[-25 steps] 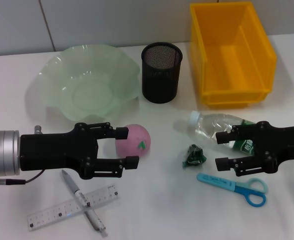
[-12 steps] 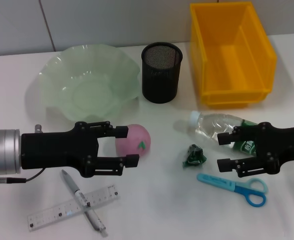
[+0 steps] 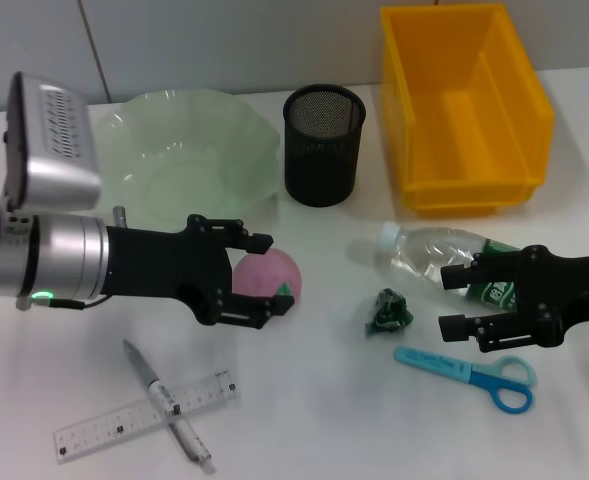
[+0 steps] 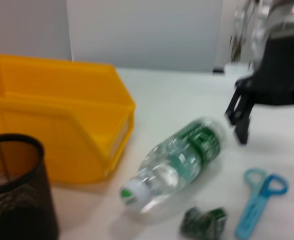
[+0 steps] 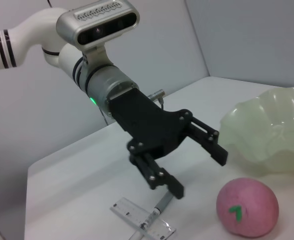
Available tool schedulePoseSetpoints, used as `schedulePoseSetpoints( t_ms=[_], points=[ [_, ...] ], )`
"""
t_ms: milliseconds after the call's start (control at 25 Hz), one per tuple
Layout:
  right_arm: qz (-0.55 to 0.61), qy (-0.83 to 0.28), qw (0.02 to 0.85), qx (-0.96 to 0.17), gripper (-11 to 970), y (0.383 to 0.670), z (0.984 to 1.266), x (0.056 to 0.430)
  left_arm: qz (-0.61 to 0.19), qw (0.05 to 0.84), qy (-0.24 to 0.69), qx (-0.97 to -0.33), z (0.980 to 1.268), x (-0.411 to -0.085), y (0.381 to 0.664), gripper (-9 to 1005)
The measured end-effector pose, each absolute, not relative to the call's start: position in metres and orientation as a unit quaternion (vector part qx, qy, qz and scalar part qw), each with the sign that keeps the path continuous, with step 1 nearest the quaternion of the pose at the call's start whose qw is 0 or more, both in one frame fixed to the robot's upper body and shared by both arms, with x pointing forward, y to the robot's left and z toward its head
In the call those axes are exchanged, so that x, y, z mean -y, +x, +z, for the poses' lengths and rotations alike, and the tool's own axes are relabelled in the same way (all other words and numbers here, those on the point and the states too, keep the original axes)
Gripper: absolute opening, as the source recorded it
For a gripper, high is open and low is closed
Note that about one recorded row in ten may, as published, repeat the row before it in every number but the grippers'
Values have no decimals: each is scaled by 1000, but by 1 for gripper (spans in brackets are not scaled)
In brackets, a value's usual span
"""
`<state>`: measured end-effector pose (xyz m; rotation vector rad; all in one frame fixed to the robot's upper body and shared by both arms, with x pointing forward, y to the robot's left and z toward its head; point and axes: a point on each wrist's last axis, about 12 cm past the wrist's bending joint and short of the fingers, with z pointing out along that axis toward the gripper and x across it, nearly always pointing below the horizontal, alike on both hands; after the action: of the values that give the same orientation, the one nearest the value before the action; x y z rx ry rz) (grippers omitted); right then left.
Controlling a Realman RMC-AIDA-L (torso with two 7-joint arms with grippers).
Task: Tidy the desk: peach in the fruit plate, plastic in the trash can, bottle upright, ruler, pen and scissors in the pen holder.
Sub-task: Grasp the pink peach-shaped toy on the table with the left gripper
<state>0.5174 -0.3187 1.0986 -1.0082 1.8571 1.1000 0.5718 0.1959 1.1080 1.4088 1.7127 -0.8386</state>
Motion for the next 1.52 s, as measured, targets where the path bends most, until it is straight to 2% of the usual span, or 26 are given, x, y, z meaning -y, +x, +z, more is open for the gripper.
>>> schedulePoseSetpoints(
  t_ms=[400,1080,1400,1520],
  points=[
    [428,-392,370,-726,763,518,1098,318,-243,375,589,-673,1104,-180,584,785],
    [425,-392,369,-727,761,518,1097,319,-198,352,607,-685,1084,-170,585,785],
    [425,-395,369,-726,760,519,1099,319,-197,351,603,-689,1082,-170,585,731],
    [426,-396,369,-725,760,519,1099,319,-194,350,601,-692,1081,-169,585,672]
  ],
)
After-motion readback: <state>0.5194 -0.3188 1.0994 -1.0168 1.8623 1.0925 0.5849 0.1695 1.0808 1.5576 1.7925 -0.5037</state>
